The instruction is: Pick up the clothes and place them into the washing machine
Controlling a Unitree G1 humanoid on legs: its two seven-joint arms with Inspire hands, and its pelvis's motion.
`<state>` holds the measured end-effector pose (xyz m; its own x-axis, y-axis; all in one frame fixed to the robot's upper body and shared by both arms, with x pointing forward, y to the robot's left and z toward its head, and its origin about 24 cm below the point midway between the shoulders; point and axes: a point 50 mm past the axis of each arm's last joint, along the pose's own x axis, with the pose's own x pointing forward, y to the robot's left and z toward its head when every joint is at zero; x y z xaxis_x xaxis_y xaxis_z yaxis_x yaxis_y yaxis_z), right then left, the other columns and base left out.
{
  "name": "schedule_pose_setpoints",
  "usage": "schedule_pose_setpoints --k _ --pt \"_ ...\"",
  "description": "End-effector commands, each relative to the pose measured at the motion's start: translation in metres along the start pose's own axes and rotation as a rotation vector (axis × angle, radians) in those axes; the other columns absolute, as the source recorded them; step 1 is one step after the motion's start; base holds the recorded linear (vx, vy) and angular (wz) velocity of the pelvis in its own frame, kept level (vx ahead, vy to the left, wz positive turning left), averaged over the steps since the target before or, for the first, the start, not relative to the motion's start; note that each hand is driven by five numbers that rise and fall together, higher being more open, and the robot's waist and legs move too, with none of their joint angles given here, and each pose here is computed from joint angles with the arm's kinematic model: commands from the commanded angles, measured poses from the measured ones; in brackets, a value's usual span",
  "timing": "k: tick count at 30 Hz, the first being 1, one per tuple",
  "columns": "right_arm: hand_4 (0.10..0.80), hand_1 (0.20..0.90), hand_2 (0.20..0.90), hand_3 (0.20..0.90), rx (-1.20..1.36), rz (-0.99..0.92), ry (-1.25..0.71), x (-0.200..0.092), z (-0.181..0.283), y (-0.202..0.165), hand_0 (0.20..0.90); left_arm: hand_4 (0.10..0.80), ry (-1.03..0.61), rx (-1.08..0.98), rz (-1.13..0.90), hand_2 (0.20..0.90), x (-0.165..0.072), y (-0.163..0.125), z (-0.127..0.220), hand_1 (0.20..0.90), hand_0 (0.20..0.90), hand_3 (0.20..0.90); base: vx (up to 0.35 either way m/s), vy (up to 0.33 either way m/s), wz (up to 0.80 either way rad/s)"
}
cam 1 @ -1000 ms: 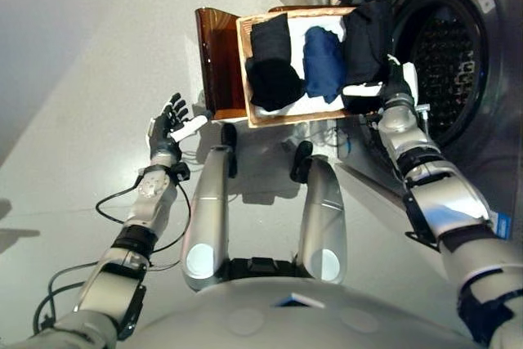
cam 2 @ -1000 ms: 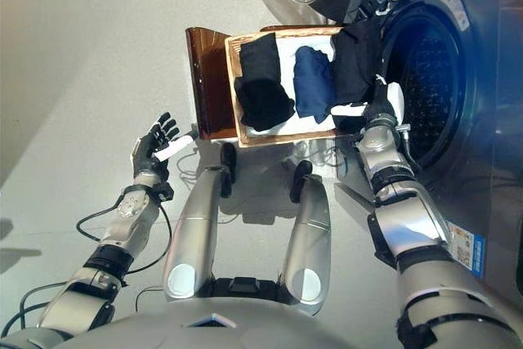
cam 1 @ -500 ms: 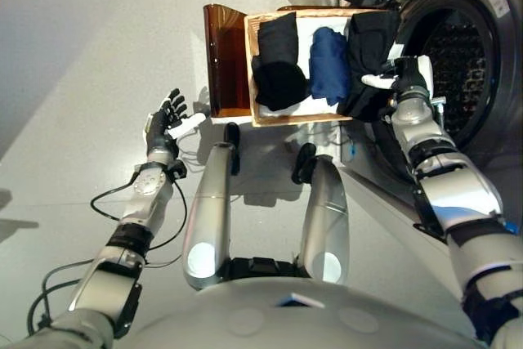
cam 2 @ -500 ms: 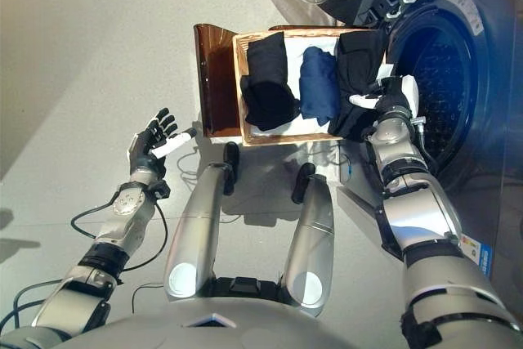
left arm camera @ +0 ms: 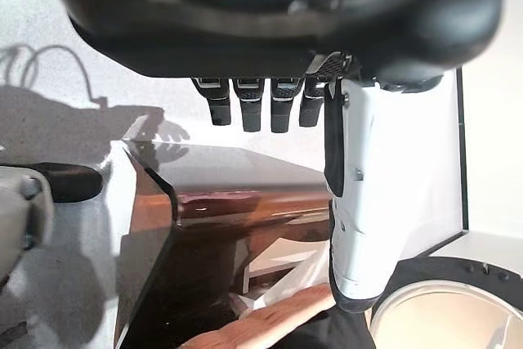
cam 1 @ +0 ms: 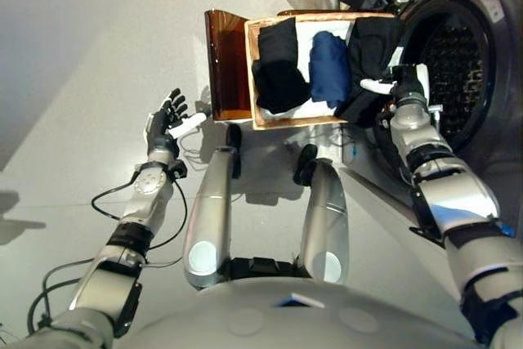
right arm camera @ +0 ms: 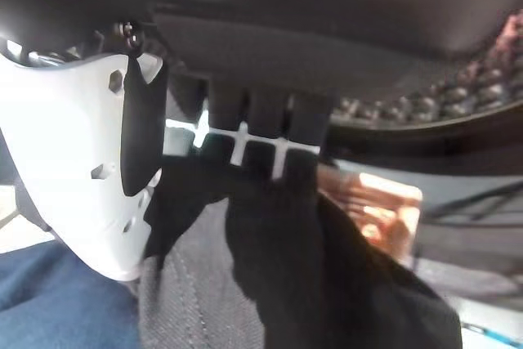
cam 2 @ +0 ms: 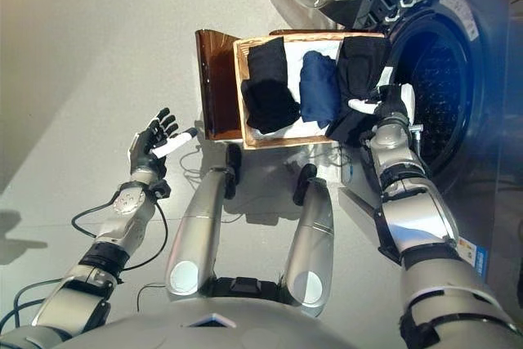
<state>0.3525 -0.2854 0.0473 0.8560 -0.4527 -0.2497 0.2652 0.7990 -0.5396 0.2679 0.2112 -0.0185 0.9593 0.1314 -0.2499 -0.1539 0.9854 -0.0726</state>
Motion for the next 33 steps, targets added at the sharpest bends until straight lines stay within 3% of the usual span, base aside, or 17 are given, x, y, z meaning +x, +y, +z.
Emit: schedule_pose_setpoints --k 1,13,26,33 --pt "0.3 0.2 0.2 0.2 0.064 -0.111 -0.029 0.002 -0.005 -0.033 0.2 0.8 -0.08 -0.002 0.0 0.9 -0.001 0.004 0.011 0.9 0.9 0.9 0.033 -0.007 -0.06" --pt "0.3 0.2 0.2 0.2 0.283 -0.059 -0.115 -0.009 -0.011 -0.021 0.2 0.8 -0.054 -0.035 0.011 0.9 -0.005 0.006 0.0 0.9 0.9 0.9 0.036 -0.01 -0.09" --pt "0.3 0.2 0.2 0.2 1.436 -0.091 0.084 -0.041 -0.061 0.044 0.2 0.8 -0.002 -0.132 0.0 0.9 -0.004 -0.018 -0.015 0.9 0.9 0.9 0.024 0.001 -0.05" --pt "0.3 0.2 0.2 0.2 1.53 -0.137 0.127 -0.041 -0.066 0.046 0.2 0.8 0.005 -0.175 -0.006 0.9 -0.003 -0.026 -0.015 0.9 0.9 0.9 0.01 0.005 0.02"
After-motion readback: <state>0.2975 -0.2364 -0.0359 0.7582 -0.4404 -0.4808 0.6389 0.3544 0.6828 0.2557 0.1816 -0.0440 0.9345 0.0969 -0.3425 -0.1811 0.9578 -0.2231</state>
